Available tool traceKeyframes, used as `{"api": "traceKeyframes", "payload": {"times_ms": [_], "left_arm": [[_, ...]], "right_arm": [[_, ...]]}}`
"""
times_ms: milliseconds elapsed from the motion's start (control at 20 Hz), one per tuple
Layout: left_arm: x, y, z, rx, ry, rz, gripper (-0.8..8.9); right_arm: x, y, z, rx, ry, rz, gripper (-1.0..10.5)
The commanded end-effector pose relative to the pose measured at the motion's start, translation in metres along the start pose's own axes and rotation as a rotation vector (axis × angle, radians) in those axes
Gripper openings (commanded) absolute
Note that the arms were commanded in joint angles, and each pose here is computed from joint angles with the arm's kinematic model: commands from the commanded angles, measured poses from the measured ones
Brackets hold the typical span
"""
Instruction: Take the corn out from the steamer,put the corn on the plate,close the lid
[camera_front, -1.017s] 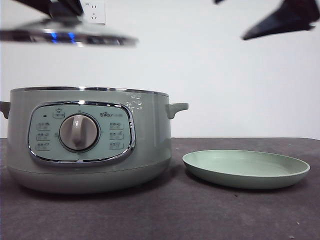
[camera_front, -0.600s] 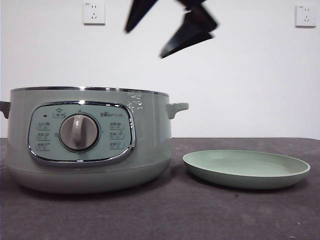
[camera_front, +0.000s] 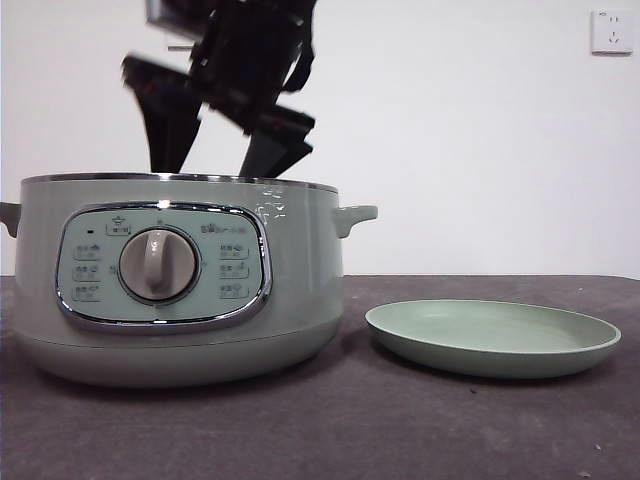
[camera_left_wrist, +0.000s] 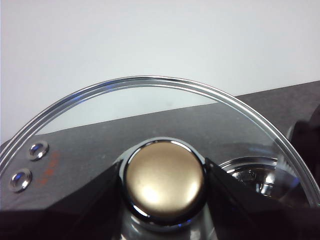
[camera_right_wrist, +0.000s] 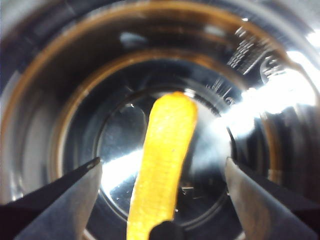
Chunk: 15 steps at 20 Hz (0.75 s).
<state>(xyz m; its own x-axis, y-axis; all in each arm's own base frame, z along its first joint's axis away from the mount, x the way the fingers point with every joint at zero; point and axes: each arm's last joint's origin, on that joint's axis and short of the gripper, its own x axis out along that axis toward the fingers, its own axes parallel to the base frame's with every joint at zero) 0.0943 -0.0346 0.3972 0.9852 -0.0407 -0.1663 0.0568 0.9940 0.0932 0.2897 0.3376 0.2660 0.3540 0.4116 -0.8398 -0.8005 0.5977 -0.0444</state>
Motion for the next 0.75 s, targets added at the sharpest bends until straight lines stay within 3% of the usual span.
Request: {"api": "traceKeyframes", "payload": {"times_ms": [50,450,500,600,750], "left_arm": [[-0.007,0.003,0.009,-0.024,-0.072,-0.003,-0.09],[-0.007,0.003,0.009,-0.022,-0.067,-0.004,-0.09],[-0.006,0.003,0.008,-0.02,-0.062,-0.004,-0.09],[-0.006,0.003,0.007,-0.013,-0.047,-0.005,-0.09],[-0.006,0.003,0.005,-0.007,-0.032,-0.005,-0.09]], "right_arm": [[0.016,0.002,-0.002,-0.023,0.03,0.0,4.1],[0.053,0.002,-0.011,-0.025,0.089,0.011,4.0],[0.054,0.002,-0.01,-0.025,0.083,0.011,3.6],[0.054,0.003,-0.009,-0.025,0.064,0.009,1.4],[0.054,0.002,-0.01,-0.023,0.076,0.01,0.4]]}}
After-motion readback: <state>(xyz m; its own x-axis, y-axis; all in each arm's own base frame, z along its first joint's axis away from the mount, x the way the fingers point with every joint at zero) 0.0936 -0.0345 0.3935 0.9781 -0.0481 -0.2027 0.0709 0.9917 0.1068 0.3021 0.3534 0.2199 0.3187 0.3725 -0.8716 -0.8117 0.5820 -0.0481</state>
